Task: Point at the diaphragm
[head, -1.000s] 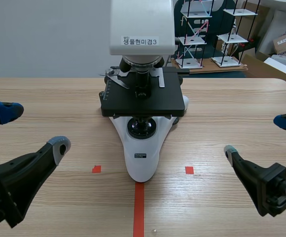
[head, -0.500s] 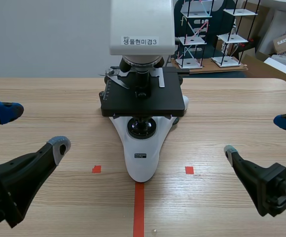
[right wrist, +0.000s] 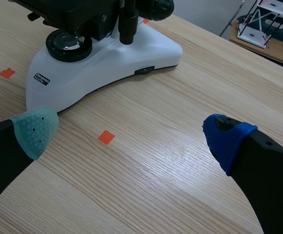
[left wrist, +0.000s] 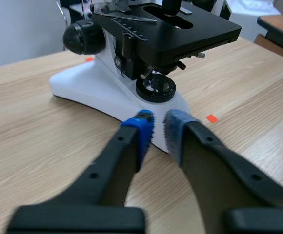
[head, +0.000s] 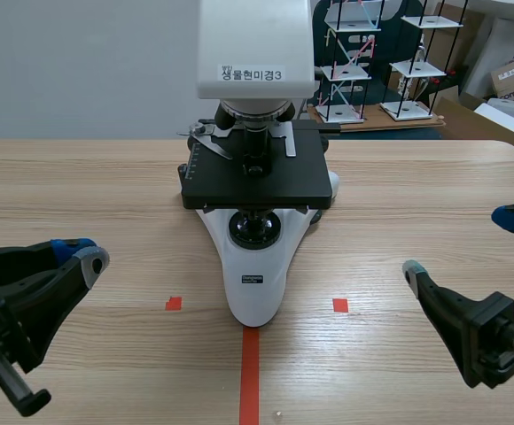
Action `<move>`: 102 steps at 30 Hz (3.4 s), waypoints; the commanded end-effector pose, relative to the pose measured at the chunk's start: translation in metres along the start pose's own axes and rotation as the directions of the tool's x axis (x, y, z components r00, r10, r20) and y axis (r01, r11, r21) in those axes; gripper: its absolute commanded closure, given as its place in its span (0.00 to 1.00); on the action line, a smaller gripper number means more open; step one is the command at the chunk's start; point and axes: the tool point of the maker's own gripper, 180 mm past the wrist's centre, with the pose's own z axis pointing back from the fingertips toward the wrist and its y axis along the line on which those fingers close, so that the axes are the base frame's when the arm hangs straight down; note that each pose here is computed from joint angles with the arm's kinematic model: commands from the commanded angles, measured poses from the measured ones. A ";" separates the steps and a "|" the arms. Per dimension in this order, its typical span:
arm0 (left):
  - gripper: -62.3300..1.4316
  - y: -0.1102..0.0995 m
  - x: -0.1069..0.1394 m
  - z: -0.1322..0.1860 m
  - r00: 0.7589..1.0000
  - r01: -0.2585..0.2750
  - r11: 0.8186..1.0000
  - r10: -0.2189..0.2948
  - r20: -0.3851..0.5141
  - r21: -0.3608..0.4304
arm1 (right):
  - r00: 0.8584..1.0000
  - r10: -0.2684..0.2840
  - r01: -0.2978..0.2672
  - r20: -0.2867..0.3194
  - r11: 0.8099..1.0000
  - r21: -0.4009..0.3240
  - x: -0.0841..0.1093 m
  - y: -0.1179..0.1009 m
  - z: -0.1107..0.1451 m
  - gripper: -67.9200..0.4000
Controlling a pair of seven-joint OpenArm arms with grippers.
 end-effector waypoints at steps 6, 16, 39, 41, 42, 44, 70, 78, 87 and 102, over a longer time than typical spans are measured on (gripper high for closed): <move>0.89 0.013 -0.018 -0.003 0.994 0.016 1.000 -0.017 0.104 0.005 | 1.000 0.011 -0.011 0.025 1.000 0.006 0.009 0.000 -0.001 0.00; 0.89 0.006 -0.069 -0.038 0.993 0.080 0.994 -0.073 0.089 -0.079 | 1.000 0.011 -0.011 0.025 1.000 0.005 0.009 0.000 -0.001 0.00; 0.89 -0.011 -0.079 -0.094 0.965 0.006 0.994 0.022 0.262 -0.105 | 1.000 0.011 -0.011 0.025 1.000 0.005 0.009 0.000 -0.001 0.00; 0.89 -0.012 -0.077 -0.094 0.958 -0.002 0.995 0.031 0.285 -0.103 | 1.000 0.011 -0.011 0.025 1.000 0.005 0.009 0.000 -0.001 0.00; 0.89 -0.012 -0.075 -0.094 0.953 -0.005 0.995 0.035 0.300 -0.102 | 1.000 0.011 -0.011 0.025 1.000 0.006 0.009 0.000 -0.001 0.00; 0.89 -0.012 -0.072 -0.095 0.947 -0.009 0.995 0.040 0.320 -0.100 | 1.000 0.011 -0.011 0.025 1.000 0.005 0.009 0.000 -0.001 0.00; 0.89 -0.024 -0.065 -0.103 0.933 0.002 0.991 0.047 0.357 -0.133 | 1.000 0.011 -0.011 0.025 1.000 0.005 0.009 0.000 -0.001 0.00; 0.89 -0.024 -0.065 -0.103 0.933 -0.001 0.991 0.050 0.356 -0.136 | 1.000 0.011 -0.011 0.025 1.000 0.005 0.009 0.000 -0.001 0.00; 0.89 -0.024 -0.065 -0.103 0.933 -0.001 0.991 0.050 0.355 -0.136 | 1.000 0.011 -0.011 0.025 1.000 0.005 0.009 0.000 -0.001 0.00; 0.89 -0.024 -0.067 -0.104 0.937 -0.001 0.991 0.048 0.345 -0.136 | 1.000 0.011 -0.011 0.025 1.000 0.005 0.009 0.000 -0.001 0.00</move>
